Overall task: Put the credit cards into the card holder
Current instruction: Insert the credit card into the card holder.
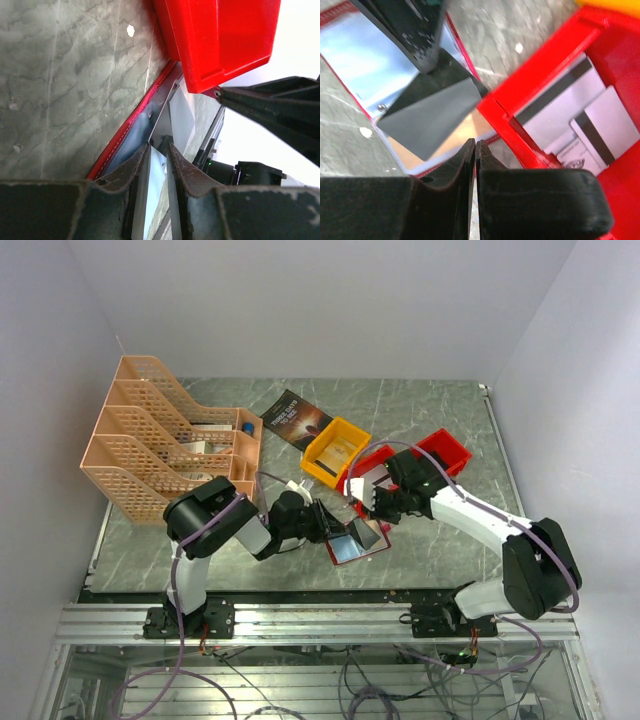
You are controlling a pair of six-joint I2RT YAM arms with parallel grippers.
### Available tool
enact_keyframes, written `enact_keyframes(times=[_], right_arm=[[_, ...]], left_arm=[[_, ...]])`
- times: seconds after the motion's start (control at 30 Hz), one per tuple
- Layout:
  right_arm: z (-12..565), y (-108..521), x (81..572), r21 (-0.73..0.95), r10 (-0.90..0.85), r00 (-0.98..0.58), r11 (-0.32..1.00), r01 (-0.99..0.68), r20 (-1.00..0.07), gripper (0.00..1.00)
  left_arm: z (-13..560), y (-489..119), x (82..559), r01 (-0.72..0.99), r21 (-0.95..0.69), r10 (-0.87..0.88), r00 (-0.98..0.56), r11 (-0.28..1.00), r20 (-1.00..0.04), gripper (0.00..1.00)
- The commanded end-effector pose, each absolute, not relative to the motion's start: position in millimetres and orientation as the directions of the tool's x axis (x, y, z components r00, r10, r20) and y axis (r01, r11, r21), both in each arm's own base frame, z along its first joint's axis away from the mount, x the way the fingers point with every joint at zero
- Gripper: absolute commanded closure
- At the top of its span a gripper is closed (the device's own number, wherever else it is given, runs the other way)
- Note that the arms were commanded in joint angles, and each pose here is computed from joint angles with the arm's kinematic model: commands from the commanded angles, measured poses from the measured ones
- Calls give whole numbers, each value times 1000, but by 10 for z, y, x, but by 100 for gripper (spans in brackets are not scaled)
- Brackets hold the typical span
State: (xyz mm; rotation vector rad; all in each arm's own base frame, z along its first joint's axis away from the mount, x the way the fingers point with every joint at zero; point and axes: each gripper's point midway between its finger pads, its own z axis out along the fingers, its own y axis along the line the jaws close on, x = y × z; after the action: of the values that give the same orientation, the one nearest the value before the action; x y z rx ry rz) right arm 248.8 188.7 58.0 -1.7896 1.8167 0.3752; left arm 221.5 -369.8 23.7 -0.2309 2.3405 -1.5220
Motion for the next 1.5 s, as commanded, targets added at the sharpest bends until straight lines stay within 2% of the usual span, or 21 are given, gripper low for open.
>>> enact_keyframes(times=[0.0, 0.3, 0.6, 0.83, 1.47], right_arm=[[564, 1653, 2609, -176, -846, -22, 136, -975, -532, 95], [340, 1500, 2651, -150, -885, -87, 173, -973, -458, 94], [338, 1532, 2629, -130, -876, -93, 174, -976, -473, 94], [355, 1554, 2622, -127, -871, -89, 170, -977, -483, 94], [364, 1555, 2626, -130, -870, -86, 169, -977, -485, 93]], left_arm=[[155, -3658, 2279, 57, -876, -305, -925, 478, -227, 71], [224, -3668, 2298, 76, -877, -307, -919, 474, -246, 76], [450, -3700, 2340, 140, -901, -334, -896, 411, -291, 68], [333, -3665, 2340, 100, -869, -344, -892, 484, -294, 62], [403, -3764, 2318, 77, -917, -445, -856, 392, -262, 63]])
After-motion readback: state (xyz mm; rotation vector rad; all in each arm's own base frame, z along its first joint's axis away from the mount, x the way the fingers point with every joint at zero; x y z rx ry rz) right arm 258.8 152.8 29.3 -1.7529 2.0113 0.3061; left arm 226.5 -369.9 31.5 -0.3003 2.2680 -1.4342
